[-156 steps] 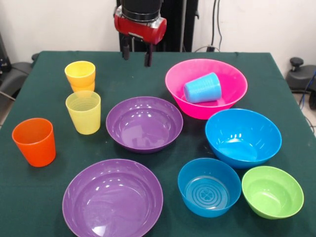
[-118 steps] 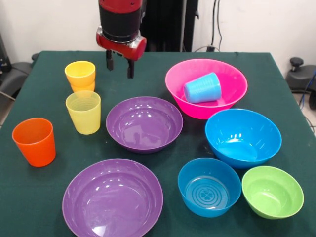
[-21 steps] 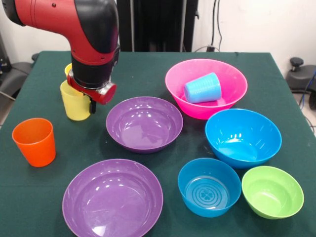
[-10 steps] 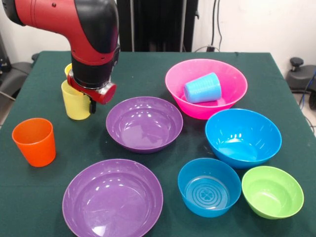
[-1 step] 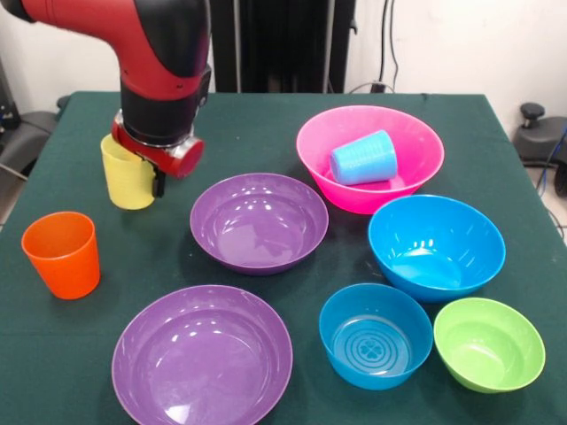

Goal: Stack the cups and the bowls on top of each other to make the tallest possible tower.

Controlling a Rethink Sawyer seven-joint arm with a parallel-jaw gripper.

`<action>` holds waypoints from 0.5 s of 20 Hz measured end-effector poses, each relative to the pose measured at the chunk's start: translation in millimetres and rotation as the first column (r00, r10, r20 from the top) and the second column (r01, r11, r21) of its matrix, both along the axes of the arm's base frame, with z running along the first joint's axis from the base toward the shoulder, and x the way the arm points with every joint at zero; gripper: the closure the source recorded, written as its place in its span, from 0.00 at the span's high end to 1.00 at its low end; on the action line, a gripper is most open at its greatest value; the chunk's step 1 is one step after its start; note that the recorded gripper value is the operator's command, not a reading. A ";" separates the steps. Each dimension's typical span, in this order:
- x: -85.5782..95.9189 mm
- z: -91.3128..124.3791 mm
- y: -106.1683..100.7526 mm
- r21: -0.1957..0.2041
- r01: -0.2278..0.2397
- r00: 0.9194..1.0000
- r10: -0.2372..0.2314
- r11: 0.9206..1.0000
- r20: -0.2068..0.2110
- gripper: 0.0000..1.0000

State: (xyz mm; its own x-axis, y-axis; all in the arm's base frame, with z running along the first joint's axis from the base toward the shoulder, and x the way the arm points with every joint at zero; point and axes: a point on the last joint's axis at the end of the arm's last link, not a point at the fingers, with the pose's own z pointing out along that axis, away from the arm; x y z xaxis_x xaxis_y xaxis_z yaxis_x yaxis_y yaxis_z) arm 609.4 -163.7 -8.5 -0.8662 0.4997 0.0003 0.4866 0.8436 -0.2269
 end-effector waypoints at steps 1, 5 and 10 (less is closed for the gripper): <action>2.8 4.8 0.6 -0.002 0.000 1.000 0.000 1.000 0.006 0.00; 16.9 31.6 8.7 -0.009 0.002 1.000 -0.001 1.000 0.022 0.00; 25.4 51.1 22.2 -0.011 -0.004 1.000 0.004 1.000 0.009 0.00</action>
State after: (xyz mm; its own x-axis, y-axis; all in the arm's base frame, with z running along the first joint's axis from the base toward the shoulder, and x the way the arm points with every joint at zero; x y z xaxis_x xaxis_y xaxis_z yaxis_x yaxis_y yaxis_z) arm 634.8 -141.5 42.6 -0.8682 0.4961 -0.0129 0.4852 0.8431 -0.2320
